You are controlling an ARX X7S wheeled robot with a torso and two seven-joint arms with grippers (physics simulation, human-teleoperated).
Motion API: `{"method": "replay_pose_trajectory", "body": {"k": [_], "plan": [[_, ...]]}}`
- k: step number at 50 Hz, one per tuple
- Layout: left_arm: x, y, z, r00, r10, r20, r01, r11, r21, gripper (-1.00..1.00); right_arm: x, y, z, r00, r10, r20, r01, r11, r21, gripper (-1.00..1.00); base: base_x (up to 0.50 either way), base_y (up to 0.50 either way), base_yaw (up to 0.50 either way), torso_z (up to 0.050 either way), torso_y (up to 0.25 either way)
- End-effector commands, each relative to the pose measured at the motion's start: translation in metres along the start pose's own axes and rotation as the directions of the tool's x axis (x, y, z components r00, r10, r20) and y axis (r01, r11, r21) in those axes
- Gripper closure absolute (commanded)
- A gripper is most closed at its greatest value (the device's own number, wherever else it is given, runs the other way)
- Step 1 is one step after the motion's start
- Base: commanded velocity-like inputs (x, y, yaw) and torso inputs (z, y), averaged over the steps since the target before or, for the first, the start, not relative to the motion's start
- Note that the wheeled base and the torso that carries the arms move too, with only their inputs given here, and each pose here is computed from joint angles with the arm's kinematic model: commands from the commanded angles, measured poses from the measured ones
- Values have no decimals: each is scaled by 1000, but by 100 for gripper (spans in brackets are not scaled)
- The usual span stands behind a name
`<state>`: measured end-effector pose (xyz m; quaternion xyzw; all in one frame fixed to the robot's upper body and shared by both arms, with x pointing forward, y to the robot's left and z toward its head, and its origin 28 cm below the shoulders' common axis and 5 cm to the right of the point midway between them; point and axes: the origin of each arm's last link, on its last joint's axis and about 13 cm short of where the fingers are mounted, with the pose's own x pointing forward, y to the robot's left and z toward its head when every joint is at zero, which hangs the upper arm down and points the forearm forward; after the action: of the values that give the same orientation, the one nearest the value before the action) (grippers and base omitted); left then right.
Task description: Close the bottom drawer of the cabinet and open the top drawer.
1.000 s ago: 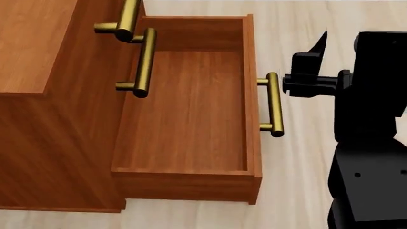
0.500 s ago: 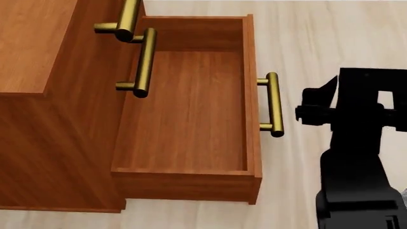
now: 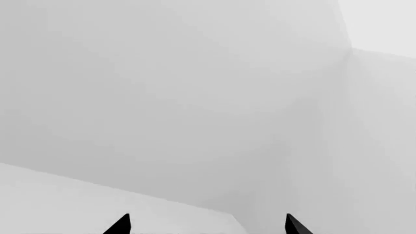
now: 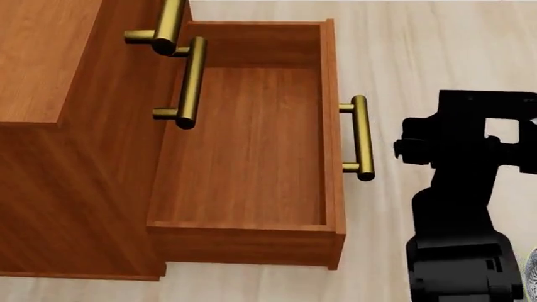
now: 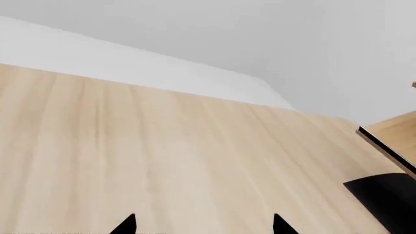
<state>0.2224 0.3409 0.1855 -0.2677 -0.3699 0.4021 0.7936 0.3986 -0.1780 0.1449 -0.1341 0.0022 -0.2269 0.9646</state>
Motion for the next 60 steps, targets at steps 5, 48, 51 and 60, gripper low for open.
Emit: {"method": "replay_pose_trajectory", "body": {"k": [5, 48, 51, 60], "plan": [[0, 0, 1, 1000, 1, -4, -1, 1000, -8, -100, 5, 8, -6, 1000, -6, -30, 4, 998, -60, -100, 0, 0, 0, 0, 0], [-1, 0, 1, 1000, -9, -6, 9, 1000, -23, -100, -20, 49, 0, 992, 126, -9, -126, 990, -61, -100, 0, 0, 0, 0, 0], [0, 0, 1, 1000, -7, -7, 7, 1000, -25, -100, -24, 52, 4, 990, 141, 3, -141, 989, -51, -100, 0, 0, 1, 0, 0], [0, 1, 1, 1000, -9, -9, 8, 999, -31, -100, -35, 65, 13, 979, 201, 33, -200, 979, -47, -100, 0, 0, 1, 0, 0]]}}
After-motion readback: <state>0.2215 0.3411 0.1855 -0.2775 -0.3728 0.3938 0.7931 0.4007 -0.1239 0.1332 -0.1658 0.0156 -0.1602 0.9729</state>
